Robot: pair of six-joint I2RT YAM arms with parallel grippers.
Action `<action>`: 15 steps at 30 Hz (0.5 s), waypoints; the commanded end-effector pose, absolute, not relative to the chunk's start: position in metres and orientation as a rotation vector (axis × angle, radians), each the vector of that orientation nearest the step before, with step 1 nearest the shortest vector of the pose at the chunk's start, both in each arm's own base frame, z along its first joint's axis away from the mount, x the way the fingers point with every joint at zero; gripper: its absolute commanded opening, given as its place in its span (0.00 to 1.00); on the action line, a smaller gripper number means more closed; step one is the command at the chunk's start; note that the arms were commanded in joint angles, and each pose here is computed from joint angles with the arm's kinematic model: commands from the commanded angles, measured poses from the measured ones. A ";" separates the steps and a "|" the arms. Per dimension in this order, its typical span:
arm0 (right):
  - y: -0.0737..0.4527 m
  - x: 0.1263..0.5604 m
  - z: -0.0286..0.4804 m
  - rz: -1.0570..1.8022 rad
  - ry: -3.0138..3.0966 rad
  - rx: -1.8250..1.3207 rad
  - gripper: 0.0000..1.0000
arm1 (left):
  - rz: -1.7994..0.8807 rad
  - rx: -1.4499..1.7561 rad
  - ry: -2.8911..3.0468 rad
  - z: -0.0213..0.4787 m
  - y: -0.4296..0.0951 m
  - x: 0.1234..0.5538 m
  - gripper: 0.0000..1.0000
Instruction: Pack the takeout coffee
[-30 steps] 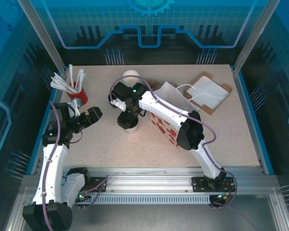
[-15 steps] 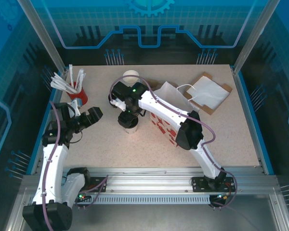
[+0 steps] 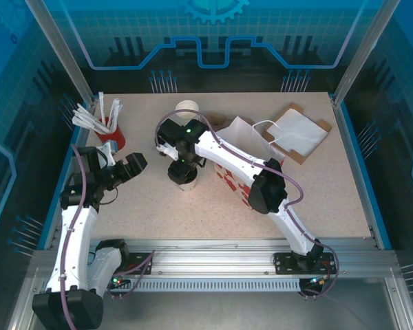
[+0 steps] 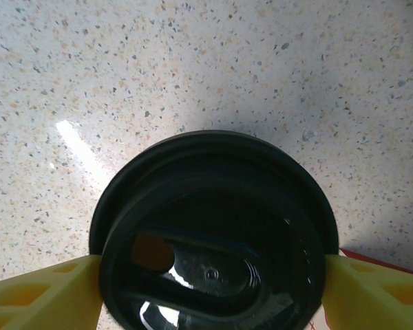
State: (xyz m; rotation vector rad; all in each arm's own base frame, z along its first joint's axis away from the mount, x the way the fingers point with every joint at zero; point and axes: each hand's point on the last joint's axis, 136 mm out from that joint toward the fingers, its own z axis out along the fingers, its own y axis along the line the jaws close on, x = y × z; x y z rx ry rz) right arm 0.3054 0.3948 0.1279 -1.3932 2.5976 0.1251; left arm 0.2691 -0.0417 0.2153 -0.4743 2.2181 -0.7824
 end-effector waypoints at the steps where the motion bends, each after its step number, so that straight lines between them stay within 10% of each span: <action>1: 0.395 0.298 0.124 0.095 2.611 -1.434 0.79 | -0.806 -0.437 2.206 0.221 -0.044 0.269 0.87; 15: 0.392 0.299 0.124 0.038 2.600 -1.441 0.72 | -0.820 -0.429 2.205 0.221 -0.047 0.268 0.87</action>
